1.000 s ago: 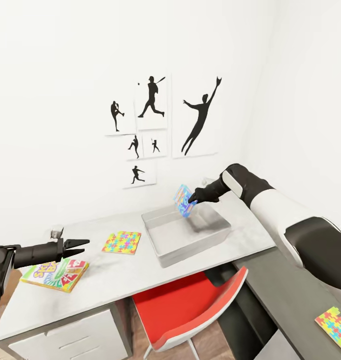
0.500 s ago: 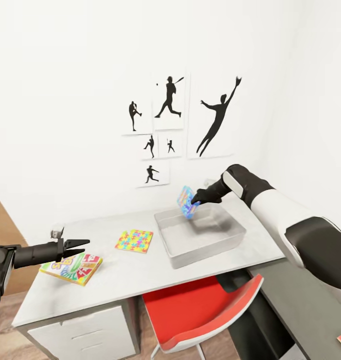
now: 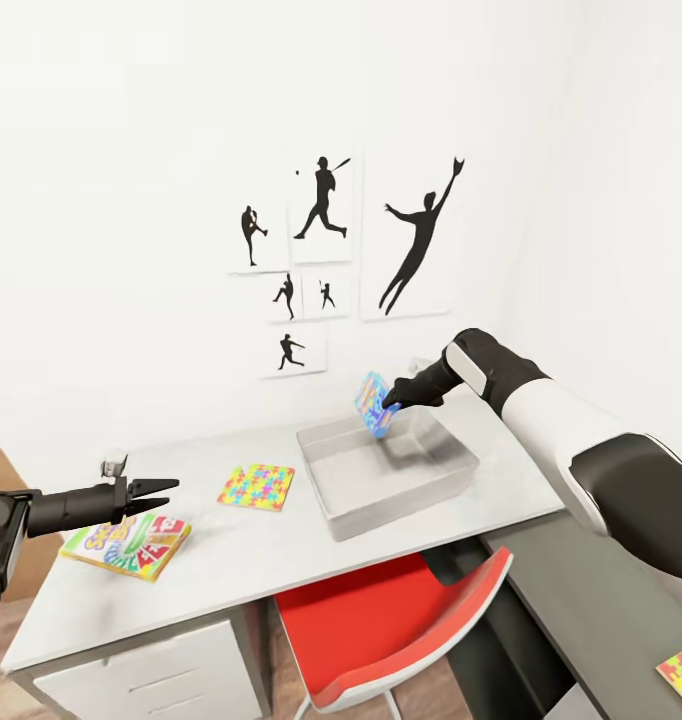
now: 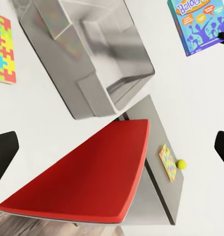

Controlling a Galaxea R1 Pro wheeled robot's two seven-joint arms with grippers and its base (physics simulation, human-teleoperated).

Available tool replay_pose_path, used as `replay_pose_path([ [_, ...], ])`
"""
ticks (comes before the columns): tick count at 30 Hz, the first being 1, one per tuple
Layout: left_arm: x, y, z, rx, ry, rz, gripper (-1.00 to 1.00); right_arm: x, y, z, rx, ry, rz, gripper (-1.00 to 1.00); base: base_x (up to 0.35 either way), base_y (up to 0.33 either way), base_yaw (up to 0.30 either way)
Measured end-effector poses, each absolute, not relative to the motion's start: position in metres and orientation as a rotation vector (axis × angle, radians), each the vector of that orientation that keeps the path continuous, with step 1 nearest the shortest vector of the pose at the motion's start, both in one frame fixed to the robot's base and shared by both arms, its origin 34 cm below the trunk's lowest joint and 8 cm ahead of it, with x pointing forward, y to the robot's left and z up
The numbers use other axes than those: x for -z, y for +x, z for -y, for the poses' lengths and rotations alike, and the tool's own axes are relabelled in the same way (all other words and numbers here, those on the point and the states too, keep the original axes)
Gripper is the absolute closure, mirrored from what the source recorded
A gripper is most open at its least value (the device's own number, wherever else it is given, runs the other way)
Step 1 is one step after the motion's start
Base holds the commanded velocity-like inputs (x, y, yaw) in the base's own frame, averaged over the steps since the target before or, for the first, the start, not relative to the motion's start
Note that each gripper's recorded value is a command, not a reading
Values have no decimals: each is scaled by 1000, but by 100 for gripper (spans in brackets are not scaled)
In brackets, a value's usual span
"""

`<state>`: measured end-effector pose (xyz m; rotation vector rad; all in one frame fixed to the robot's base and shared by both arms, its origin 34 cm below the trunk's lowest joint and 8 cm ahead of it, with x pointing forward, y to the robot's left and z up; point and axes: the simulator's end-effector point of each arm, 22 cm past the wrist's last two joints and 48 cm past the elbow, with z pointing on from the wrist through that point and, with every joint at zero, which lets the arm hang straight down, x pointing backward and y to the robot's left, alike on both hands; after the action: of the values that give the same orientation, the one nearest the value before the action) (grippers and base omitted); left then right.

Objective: Put all the toys in the child's room - the three board games (two on the bed and one on the table), the two jigsaw puzzles on the table, and the tennis ball on the table - inside the toy box on the table in the child's room.

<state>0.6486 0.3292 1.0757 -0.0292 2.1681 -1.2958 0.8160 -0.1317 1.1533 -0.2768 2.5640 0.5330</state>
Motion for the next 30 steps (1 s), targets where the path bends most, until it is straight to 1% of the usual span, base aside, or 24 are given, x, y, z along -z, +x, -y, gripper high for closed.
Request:
replay_pose_path([
  [15,-1079,650,-331,1292,-30,-2155,-100,-1153,816,131,-533,-279,-2564,100,11,4,0],
  [20,-1099,656,-334,1266,4,-2115,-100,-1153,816,130,-534,-281,-2564,100,0,0,0],
  [26,-1122,663,-347,1258,-14,-2035,-100,-1153,816,130,-533,-280,-2564,100,4,0,0],
  [30,-1128,665,-352,1257,-31,-2007,-100,-1154,816,130,-535,-279,-2563,100,106,-40,0],
])
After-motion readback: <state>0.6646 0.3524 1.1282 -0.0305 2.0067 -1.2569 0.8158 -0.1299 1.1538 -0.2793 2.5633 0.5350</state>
